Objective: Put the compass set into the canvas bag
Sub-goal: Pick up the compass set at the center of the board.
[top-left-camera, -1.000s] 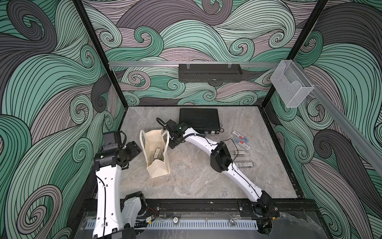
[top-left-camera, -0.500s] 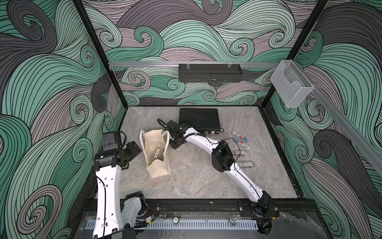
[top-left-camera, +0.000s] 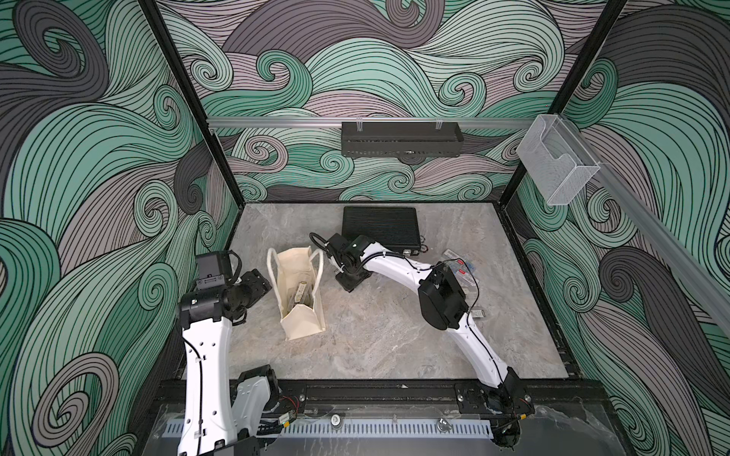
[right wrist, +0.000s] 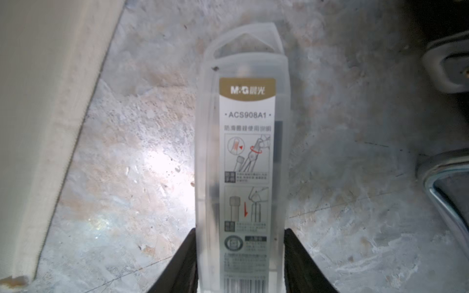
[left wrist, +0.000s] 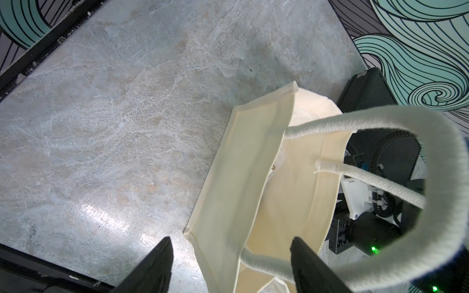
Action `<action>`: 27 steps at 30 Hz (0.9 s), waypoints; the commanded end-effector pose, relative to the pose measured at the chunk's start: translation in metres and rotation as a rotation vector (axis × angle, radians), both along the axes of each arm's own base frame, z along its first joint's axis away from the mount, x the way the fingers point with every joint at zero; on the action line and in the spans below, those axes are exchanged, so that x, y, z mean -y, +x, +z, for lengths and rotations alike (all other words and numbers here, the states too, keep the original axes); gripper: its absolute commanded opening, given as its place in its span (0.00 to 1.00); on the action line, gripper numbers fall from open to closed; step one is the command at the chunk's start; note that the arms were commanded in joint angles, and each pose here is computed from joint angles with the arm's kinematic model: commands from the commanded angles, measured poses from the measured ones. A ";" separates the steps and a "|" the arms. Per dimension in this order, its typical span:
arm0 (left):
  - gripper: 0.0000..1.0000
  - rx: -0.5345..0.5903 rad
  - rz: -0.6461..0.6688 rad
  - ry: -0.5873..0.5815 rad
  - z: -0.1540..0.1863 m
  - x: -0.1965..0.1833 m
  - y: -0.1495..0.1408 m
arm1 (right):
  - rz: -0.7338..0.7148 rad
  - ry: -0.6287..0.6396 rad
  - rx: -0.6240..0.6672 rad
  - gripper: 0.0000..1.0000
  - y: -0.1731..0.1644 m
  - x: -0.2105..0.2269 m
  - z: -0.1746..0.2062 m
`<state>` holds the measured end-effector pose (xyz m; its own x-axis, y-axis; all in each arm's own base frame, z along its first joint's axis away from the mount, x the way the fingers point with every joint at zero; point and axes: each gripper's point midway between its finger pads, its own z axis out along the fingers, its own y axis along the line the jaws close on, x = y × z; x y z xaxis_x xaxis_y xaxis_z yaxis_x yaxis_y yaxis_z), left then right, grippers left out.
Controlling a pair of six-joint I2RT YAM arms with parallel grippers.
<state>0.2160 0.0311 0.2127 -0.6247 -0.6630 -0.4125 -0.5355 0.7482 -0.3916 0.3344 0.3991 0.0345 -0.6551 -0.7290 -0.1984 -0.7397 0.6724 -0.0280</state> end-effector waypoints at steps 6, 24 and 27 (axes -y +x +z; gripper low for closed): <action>0.75 0.018 -0.008 -0.015 0.004 0.005 -0.002 | 0.023 0.001 0.003 0.62 0.007 -0.001 0.003; 0.75 0.019 -0.007 -0.013 0.003 0.005 -0.002 | -0.018 -0.036 -0.069 0.66 0.019 0.000 -0.021; 0.75 0.017 -0.008 -0.017 0.001 0.006 -0.001 | -0.016 -0.036 -0.071 0.64 0.019 0.000 -0.024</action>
